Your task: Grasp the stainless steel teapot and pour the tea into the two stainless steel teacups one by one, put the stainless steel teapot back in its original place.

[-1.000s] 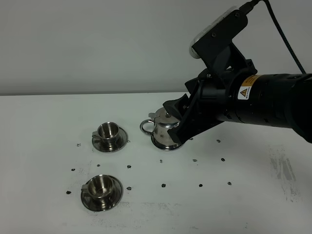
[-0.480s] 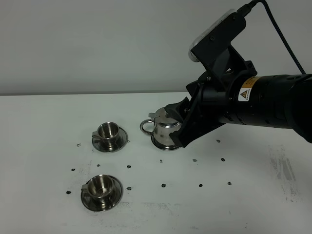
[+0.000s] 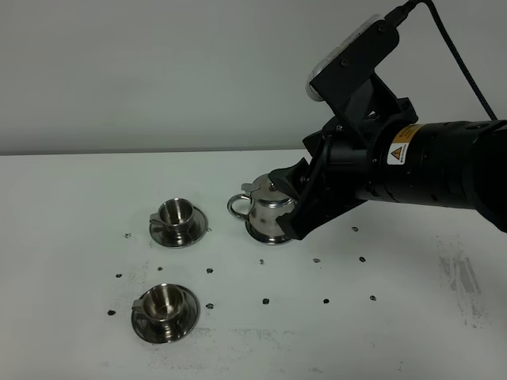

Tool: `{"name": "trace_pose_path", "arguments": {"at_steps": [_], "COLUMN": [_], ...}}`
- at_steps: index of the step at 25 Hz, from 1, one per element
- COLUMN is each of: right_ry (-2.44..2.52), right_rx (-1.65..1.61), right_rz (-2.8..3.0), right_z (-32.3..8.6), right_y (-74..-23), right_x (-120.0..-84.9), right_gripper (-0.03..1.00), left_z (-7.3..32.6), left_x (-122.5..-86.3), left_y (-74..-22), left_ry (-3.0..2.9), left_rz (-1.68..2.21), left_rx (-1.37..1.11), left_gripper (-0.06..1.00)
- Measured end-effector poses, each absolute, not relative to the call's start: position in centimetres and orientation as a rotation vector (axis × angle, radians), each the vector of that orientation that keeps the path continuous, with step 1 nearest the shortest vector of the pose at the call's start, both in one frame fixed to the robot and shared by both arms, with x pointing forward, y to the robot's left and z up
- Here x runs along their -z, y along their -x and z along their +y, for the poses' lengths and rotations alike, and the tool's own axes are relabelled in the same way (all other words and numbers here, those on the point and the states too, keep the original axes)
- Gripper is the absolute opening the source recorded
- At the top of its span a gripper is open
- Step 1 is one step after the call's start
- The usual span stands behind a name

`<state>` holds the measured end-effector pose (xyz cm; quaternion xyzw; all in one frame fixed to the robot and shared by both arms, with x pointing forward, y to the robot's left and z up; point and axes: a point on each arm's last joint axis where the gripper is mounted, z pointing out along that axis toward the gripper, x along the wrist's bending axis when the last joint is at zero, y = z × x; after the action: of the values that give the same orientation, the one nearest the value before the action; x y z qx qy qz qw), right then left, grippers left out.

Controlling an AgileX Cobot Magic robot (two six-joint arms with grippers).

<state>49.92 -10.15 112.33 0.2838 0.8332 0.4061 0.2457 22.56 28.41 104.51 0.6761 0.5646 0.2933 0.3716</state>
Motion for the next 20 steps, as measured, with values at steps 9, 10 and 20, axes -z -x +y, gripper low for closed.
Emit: {"name": "trace_pose_path", "arguments": {"at_steps": [9, 10, 20], "right_ry": [-0.801, -0.809, -0.828], "right_rx": [-1.044, -1.023, -1.005], "right_rz": [2.330, 2.352, 2.362], "right_z": [-8.7, -8.3, -4.5], "right_y": [-52.1, -52.5, -57.8], "right_x": [-108.8, -108.0, -107.4], "right_gripper": [0.52, 0.52, 0.52], "left_z": [28.4, 28.4, 28.4], "left_x": [-104.5, -104.5, -104.5], "left_y": [-22.6, -22.6, -22.6], "left_ry": [-1.733, -1.733, -1.734], "left_rz": [1.447, 1.447, 1.447], "left_rx": [-0.752, -0.752, -0.752], "left_gripper": [0.48, 0.48, 0.48]}}
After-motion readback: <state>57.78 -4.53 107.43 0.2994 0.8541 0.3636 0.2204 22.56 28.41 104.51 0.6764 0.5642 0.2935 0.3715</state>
